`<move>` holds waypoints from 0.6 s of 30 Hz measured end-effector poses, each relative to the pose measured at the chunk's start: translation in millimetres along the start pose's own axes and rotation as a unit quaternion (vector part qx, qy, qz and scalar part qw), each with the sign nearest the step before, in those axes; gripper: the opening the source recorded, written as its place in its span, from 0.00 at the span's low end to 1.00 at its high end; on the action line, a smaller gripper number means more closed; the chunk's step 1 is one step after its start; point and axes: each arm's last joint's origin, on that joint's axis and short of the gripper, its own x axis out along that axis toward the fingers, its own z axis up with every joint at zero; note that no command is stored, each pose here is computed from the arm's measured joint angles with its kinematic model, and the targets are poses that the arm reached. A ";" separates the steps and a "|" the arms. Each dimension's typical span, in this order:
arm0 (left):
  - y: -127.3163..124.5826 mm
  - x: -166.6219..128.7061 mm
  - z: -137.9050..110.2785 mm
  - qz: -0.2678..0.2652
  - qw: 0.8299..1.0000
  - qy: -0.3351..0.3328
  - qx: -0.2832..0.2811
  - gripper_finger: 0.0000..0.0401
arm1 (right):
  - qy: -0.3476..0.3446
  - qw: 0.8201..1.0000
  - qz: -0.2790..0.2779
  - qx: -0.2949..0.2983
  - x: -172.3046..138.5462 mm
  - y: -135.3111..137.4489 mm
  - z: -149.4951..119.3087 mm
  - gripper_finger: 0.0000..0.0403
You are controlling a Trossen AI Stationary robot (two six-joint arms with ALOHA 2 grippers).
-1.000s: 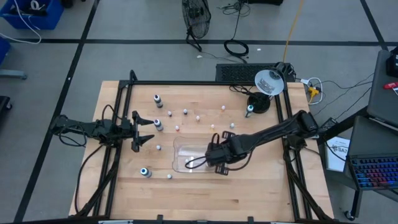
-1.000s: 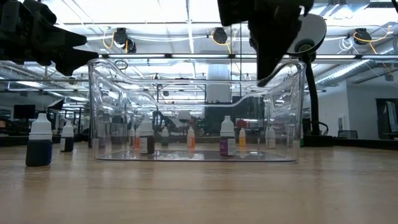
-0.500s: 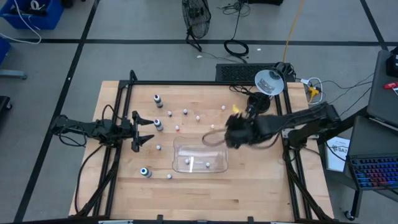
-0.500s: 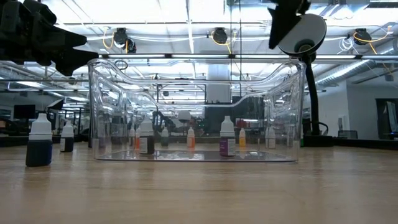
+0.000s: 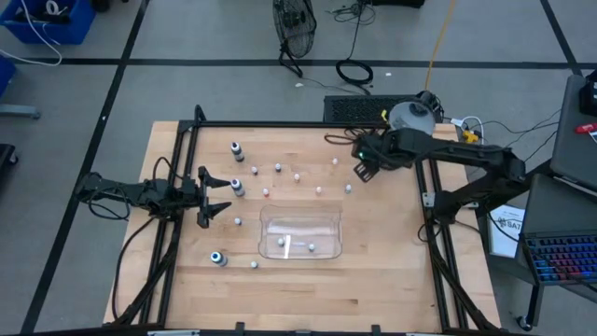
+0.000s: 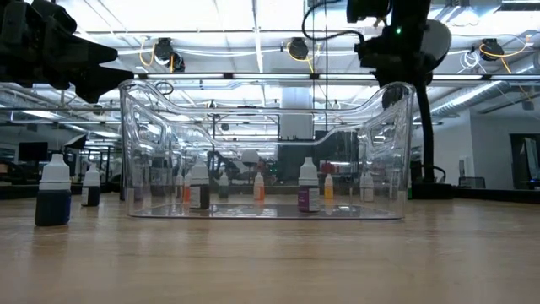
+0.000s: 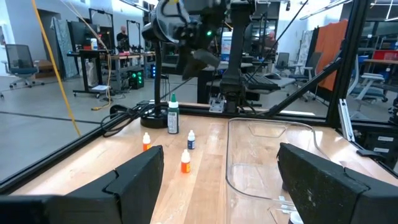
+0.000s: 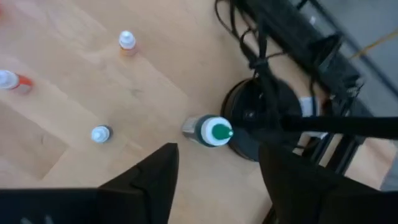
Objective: Pick & Place food coloring
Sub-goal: Put the big green food coloring bottle into the bin
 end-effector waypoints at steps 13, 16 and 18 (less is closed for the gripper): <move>0.0 0.0 0.0 0.000 1.000 0.000 0.000 0.77 | 0.031 0.999 0.018 0.002 61.0 6.3 -23.3 0.52; 0.0 0.0 0.0 0.000 1.000 0.000 0.000 0.77 | 0.019 1.000 0.020 -0.001 73.0 9.8 -28.6 0.52; 0.0 0.0 0.0 0.000 1.000 0.000 0.000 0.77 | 0.005 1.000 0.018 0.001 77.9 10.7 -30.6 0.51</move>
